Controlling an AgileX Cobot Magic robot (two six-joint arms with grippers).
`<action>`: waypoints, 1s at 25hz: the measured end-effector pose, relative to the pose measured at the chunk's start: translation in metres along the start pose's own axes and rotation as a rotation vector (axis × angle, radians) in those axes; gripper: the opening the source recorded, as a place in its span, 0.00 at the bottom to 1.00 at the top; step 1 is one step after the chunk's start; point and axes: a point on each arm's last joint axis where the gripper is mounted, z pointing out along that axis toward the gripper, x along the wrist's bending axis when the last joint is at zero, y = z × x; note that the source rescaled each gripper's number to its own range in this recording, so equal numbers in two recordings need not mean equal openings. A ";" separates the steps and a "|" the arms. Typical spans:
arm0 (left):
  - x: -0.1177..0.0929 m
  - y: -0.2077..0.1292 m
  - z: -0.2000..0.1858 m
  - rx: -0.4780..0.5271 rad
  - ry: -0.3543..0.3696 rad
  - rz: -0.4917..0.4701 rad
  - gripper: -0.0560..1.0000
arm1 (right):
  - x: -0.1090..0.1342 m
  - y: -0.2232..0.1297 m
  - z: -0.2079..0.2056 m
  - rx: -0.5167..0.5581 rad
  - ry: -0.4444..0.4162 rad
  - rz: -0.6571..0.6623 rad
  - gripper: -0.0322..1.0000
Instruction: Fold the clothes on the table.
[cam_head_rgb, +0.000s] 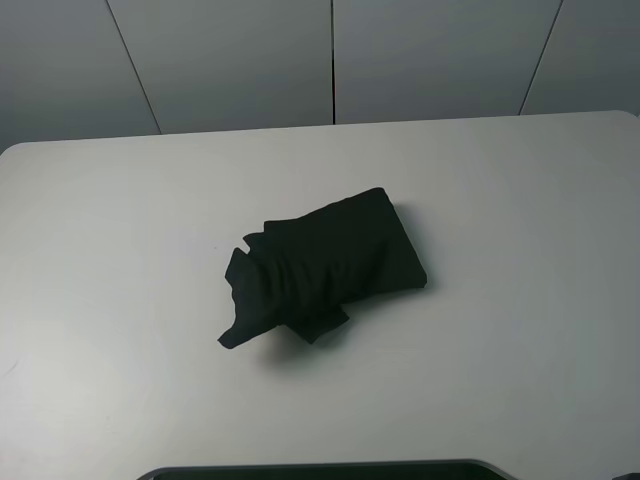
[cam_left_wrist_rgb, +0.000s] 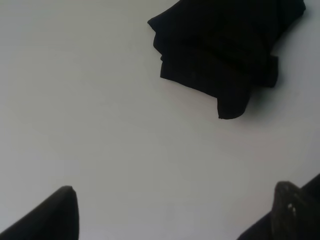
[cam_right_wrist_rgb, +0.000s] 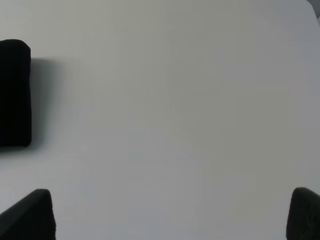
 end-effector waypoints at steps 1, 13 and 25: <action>0.000 0.000 0.000 -0.002 0.001 -0.009 0.99 | 0.000 0.000 0.000 0.000 -0.002 -0.001 1.00; 0.007 -0.012 -0.016 -0.114 0.119 -0.156 0.99 | 0.001 0.000 -0.001 -0.005 0.047 -0.035 1.00; -0.001 -0.018 -0.024 -0.214 0.316 -0.273 0.99 | 0.001 0.000 -0.001 -0.005 0.048 -0.036 1.00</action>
